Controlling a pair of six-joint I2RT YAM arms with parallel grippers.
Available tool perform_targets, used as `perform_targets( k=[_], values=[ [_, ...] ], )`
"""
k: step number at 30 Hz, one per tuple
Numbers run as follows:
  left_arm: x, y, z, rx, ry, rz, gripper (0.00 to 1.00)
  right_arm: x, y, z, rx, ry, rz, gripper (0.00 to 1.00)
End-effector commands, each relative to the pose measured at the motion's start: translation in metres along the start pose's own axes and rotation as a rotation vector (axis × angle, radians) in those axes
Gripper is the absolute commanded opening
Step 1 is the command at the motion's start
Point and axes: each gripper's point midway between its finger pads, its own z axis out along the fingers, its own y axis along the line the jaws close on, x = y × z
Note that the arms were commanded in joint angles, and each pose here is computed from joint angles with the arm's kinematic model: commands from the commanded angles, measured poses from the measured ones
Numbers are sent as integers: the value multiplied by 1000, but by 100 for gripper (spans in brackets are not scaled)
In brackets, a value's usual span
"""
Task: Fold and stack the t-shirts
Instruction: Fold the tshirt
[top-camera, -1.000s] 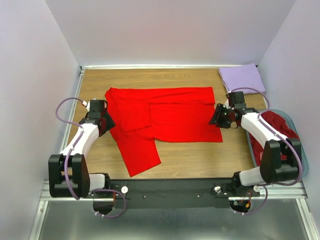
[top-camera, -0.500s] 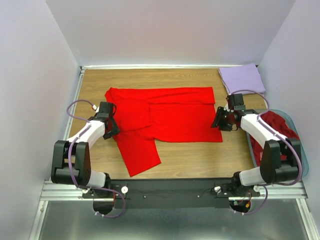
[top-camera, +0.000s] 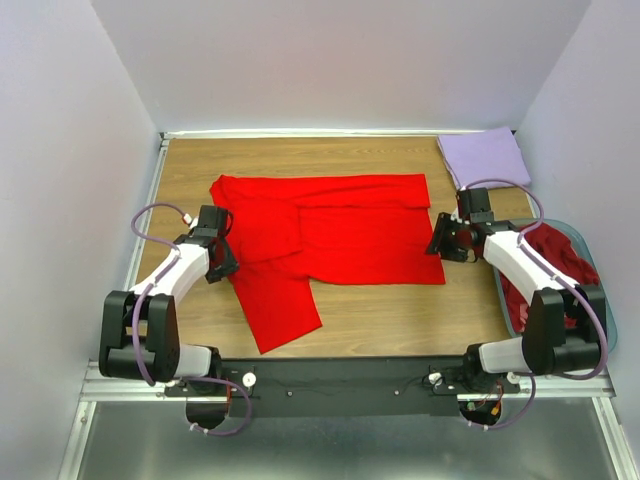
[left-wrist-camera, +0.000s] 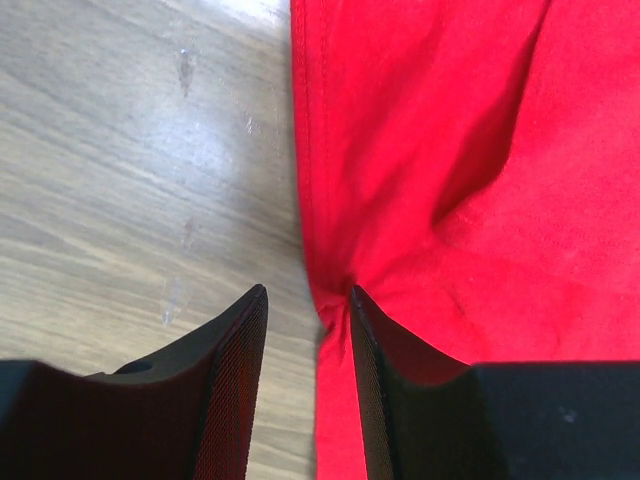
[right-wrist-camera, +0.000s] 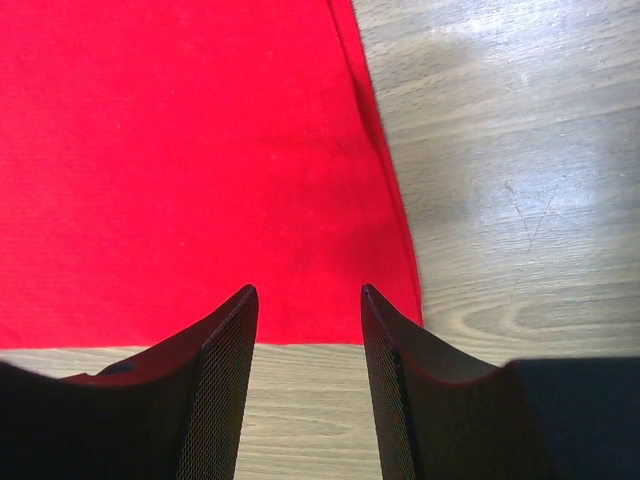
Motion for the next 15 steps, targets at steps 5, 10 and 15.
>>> perform_targets(
  k=[5,10,15],
  values=[
    [4,0,1,-17,15,19,46,15,-10,1,37,30,-3,53],
    [13,1,14,-23,47,29,43,23,-12,0,38,41,7,54],
    [17,4,16,-35,52,29,26,28,-14,-2,41,48,20,54]
  ],
)
